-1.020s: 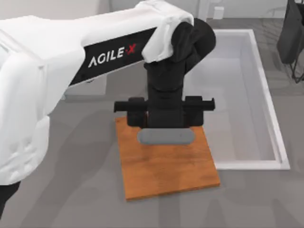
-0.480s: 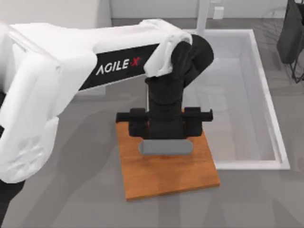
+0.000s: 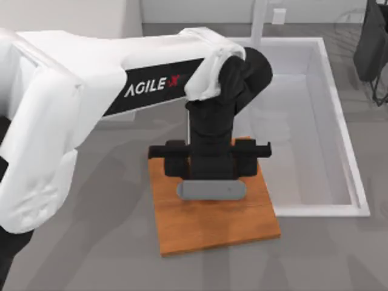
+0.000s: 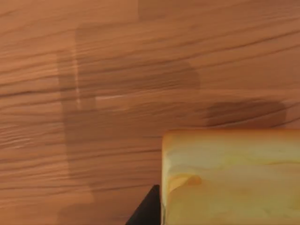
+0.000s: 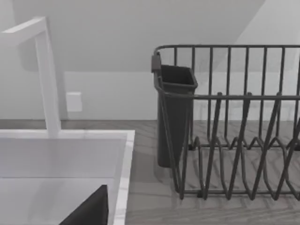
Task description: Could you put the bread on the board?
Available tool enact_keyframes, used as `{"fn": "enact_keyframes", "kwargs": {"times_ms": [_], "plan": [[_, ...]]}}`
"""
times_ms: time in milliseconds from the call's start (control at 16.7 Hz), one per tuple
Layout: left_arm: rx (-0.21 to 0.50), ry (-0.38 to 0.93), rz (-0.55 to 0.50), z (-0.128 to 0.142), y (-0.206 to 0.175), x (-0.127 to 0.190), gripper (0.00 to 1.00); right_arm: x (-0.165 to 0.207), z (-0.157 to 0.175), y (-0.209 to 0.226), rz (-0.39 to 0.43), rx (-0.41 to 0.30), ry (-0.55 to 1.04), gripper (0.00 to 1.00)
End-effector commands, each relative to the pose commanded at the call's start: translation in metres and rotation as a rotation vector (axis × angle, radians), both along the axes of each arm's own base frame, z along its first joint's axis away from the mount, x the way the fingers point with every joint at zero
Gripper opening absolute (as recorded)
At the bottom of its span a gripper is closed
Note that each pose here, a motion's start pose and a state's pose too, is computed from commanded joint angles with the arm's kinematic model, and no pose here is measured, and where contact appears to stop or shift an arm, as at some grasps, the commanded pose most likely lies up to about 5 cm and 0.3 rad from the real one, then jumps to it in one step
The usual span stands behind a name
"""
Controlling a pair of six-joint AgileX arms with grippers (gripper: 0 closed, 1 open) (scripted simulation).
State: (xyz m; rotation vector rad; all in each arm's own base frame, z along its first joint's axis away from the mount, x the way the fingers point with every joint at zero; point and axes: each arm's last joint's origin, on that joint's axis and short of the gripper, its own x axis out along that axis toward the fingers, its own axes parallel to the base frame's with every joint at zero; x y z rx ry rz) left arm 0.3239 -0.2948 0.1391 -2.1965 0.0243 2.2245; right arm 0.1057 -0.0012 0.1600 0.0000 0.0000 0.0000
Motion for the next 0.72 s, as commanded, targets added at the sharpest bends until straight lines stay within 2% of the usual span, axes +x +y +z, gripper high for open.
{"fn": "enact_keyframes", "kwargs": {"times_ms": [540, 720], "plan": [[0.0, 0.0, 0.0, 0.0, 0.0, 0.0, 0.98, 0.0, 0.0, 0.0, 0.0, 0.0, 0.0, 1.0], [0.0, 0.0, 0.0, 0.0, 0.0, 0.0, 1.0, 0.0, 0.0, 0.0, 0.0, 0.0, 0.0, 1.0]]}}
